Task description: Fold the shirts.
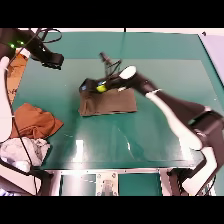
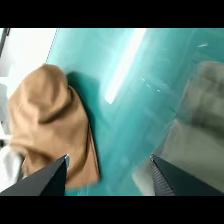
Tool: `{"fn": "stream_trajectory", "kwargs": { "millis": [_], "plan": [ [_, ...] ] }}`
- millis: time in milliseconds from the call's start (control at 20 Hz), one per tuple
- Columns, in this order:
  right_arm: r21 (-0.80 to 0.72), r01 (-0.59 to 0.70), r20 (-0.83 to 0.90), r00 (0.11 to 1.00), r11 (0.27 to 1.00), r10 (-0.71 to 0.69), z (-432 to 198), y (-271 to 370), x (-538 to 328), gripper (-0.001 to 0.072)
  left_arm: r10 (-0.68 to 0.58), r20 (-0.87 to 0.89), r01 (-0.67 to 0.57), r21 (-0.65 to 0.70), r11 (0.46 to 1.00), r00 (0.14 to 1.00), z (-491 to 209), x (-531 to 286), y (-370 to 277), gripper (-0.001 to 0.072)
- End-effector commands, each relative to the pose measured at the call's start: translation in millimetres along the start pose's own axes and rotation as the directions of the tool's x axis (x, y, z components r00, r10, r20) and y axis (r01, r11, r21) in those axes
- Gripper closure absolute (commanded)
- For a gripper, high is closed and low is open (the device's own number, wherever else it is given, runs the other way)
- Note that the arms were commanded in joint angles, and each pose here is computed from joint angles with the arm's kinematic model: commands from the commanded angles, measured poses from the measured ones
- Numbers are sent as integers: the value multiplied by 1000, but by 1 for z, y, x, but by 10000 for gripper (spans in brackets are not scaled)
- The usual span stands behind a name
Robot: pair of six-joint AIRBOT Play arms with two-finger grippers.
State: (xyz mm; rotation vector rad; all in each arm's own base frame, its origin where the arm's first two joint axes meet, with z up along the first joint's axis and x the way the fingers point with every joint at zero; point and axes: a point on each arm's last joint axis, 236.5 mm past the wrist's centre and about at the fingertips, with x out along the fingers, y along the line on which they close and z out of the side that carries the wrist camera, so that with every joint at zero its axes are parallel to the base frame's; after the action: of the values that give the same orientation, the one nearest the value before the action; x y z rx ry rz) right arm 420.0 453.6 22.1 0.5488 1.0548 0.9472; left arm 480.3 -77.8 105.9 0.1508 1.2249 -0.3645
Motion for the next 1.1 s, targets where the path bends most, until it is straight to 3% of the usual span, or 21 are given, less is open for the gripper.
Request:
{"fn": "stream_trajectory", "kwargs": {
  "millis": [0,100,150,350,500,550,650,700,1050],
  "plan": [
    [16,-5,44,999,1000,4,8,-8,23,330,30,-12,-30,11,999,999,-7,-7,14,680],
    [26,-34,29,999,999,33,35,-17,-28,661,30,-8,-30,11,999,1000,-6,-7,14,680],
    [35,-28,28,999,999,27,48,-28,-59,698,31,-4,-31,11,999,1000,-5,-7,14,680],
    [120,182,16,983,976,-185,73,-114,-194,698,34,6,-34,10,999,999,-3,-7,15,680],
    [209,363,-53,932,908,-360,46,-188,-260,698,34,7,-34,6,999,999,-2,-7,15,680],
    [258,374,-74,927,891,-367,32,-206,-266,629,34,7,-34,6,999,999,-2,-7,15,680],
    [343,392,-103,919,854,-380,3,-237,-260,207,34,7,-34,6,999,999,-2,-7,15,680],
    [365,398,-105,916,841,-388,-7,-249,-253,128,34,9,-35,6,999,999,-2,-7,15,680],
    [394,226,-113,974,891,-197,-38,-228,-144,130,35,16,-35,3,999,999,0,-7,15,680]
  ]
}}
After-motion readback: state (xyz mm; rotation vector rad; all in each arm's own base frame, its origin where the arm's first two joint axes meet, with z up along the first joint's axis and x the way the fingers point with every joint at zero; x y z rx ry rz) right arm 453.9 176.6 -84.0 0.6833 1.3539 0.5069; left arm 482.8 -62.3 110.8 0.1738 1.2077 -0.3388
